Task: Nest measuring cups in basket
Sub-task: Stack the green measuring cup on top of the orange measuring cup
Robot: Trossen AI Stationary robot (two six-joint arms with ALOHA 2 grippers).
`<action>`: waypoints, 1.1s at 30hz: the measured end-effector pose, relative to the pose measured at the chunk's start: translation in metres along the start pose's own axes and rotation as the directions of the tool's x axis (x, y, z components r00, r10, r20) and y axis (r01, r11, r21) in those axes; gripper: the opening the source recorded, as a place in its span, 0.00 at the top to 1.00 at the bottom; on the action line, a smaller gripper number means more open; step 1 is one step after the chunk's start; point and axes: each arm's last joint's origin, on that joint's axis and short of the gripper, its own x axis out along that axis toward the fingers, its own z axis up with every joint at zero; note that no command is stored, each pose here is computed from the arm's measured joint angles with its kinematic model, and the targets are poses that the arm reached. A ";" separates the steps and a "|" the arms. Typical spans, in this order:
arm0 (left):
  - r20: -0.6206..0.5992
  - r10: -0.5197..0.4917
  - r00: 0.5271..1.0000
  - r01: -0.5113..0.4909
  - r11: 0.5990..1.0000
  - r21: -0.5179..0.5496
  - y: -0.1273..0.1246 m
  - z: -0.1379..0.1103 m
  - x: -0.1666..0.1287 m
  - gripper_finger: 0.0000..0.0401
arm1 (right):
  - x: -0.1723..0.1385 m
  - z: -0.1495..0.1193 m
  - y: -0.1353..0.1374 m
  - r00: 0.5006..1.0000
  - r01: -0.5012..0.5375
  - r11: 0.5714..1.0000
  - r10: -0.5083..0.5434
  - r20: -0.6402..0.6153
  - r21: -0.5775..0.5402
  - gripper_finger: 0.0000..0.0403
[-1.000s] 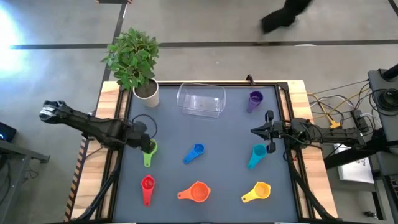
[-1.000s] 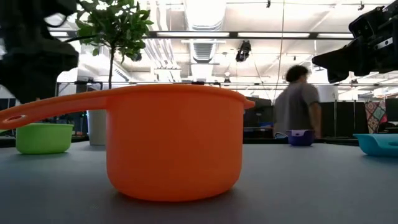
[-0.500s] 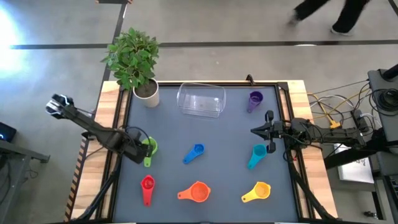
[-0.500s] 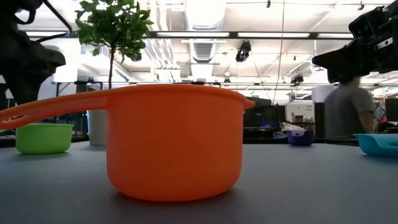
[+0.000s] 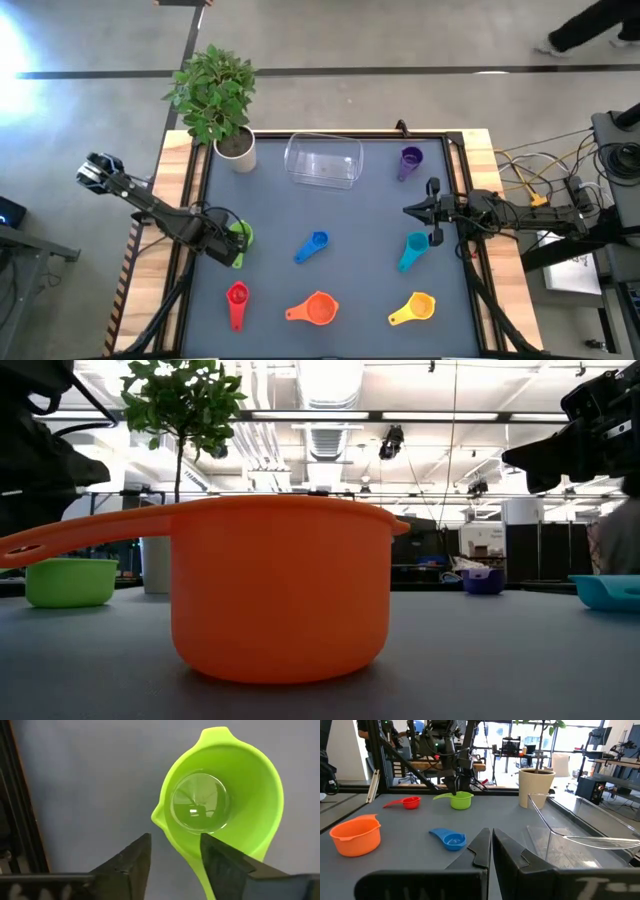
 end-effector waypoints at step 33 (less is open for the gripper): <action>0.027 -0.358 0.933 0.301 0.821 0.485 -0.083 0.003 -0.107 1.00 | 0.000 0.000 0.000 1.000 0.000 1.000 0.000 -0.001 0.000 0.98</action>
